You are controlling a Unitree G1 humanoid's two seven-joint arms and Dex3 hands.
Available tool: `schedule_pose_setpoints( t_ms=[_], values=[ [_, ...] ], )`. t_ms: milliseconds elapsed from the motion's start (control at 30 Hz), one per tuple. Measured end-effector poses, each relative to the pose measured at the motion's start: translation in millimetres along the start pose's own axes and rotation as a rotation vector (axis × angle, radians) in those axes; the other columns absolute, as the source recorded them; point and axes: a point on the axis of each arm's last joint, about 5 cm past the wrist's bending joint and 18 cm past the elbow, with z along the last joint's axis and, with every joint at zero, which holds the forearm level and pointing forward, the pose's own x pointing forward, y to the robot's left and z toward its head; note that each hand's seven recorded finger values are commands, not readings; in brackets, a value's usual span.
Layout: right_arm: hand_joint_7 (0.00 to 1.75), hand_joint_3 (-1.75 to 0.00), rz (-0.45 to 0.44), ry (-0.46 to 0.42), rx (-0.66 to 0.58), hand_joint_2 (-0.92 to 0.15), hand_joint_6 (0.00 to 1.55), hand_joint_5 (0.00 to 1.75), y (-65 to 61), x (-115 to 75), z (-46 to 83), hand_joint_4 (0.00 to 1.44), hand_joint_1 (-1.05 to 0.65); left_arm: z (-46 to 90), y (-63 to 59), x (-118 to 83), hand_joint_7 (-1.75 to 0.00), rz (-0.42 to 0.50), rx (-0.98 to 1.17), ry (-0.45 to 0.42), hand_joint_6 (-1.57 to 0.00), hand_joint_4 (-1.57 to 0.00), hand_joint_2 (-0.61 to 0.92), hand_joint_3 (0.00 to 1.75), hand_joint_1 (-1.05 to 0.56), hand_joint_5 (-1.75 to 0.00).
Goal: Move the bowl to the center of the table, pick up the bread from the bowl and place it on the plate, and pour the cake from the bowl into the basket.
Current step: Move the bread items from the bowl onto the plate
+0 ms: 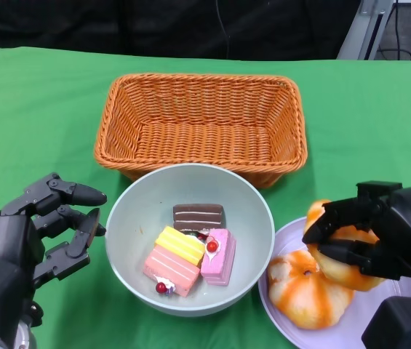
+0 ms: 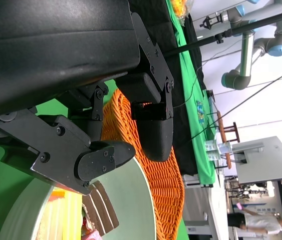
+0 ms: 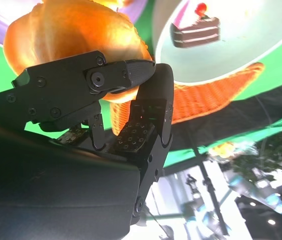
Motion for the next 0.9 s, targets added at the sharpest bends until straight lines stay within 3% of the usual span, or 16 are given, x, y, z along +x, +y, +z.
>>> schedule_pose_setpoints(
  t_ms=[667, 800, 833, 900],
  values=[
    [0.46, -0.11, 0.016, 0.182, 0.007, -0.92, 1.03, 1.69, 30.5, -15.0, -38.1, 0.71, -0.04, 0.2, 3.6, -1, -1.05, 0.008, 0.008, 0.001, -0.81, -0.76, 0.6, 0.83, -0.07, -1.37],
    [0.45, -0.12, 0.012, 0.19, 0.009, -0.92, 1.04, 1.7, 32.2, -15.3, -40.4, 0.71, -0.03, 0.2, 3.6, -1, -1.05, 0.008, 0.008, 0.001, -0.81, -0.76, 0.6, 0.83, -0.07, -1.36],
    [0.44, -0.11, 0.007, 0.187, 0.009, -0.92, 1.04, 1.62, 32.5, -15.0, -40.9, 0.73, -0.03, 0.2, 3.6, -1, -1.05, 0.007, 0.008, 0.001, -0.81, -0.76, 0.6, 0.83, -0.07, -1.36],
    [0.34, -0.08, 0.014, 0.207, 0.018, -0.92, 1.06, 1.17, 35.8, -15.3, -45.7, 0.89, -0.03, 0.2, 3.7, -1, -1.05, 0.002, 0.009, 0.0, -0.81, -0.76, 0.6, 0.84, -0.06, -1.37]
  ],
)
